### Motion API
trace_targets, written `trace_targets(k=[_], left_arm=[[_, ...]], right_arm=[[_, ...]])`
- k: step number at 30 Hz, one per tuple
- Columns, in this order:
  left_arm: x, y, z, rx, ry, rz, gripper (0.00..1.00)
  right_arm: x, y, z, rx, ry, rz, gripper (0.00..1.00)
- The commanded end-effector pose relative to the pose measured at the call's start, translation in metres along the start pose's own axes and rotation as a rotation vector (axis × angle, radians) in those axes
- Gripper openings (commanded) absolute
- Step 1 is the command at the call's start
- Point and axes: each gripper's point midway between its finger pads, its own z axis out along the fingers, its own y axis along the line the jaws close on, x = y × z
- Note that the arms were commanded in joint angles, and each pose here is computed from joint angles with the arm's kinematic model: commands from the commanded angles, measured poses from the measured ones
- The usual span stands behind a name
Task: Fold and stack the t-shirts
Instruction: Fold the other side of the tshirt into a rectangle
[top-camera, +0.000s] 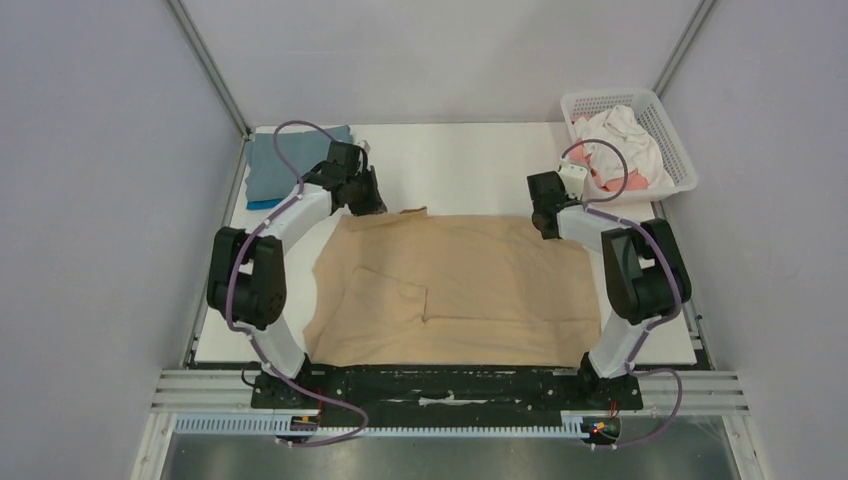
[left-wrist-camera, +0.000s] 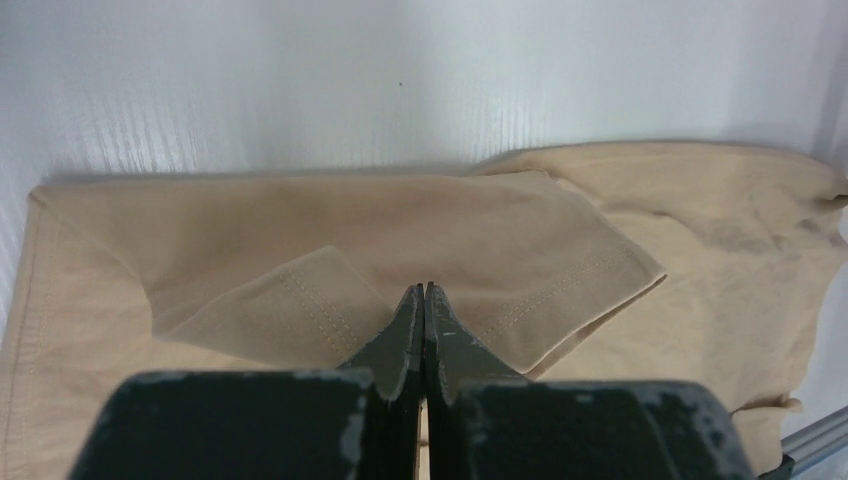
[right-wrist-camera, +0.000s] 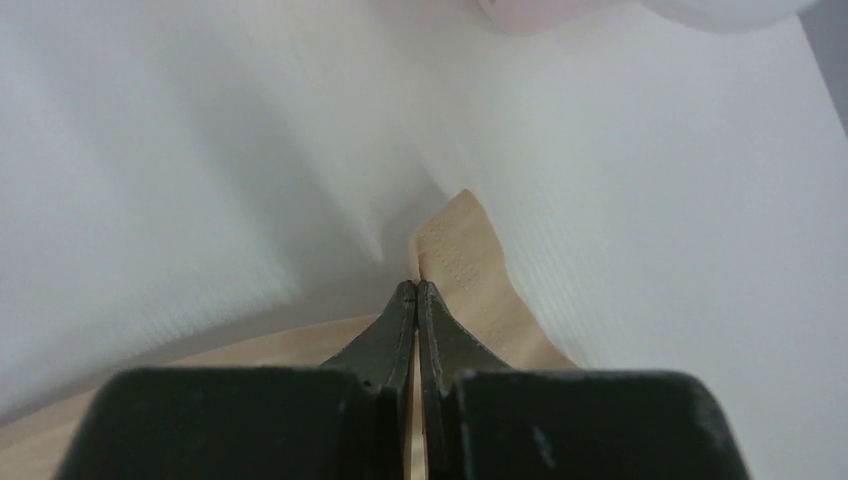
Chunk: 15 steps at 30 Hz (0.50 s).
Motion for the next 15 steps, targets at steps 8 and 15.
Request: trace_targets(k=[8, 15], left_arm=[[0.030, -0.006, -0.049, 0.010, -0.086, -0.002, 0.02], [0.070, 0.006, -0.093, -0.019, -0.134, -0.119, 0.02]], right_arm=[[0.008, -0.024, -0.064, -0.106, -0.121, -0.013, 0.00], [0.021, -0.053, -0.096, -0.101, -0.170, -0.045, 0.00]])
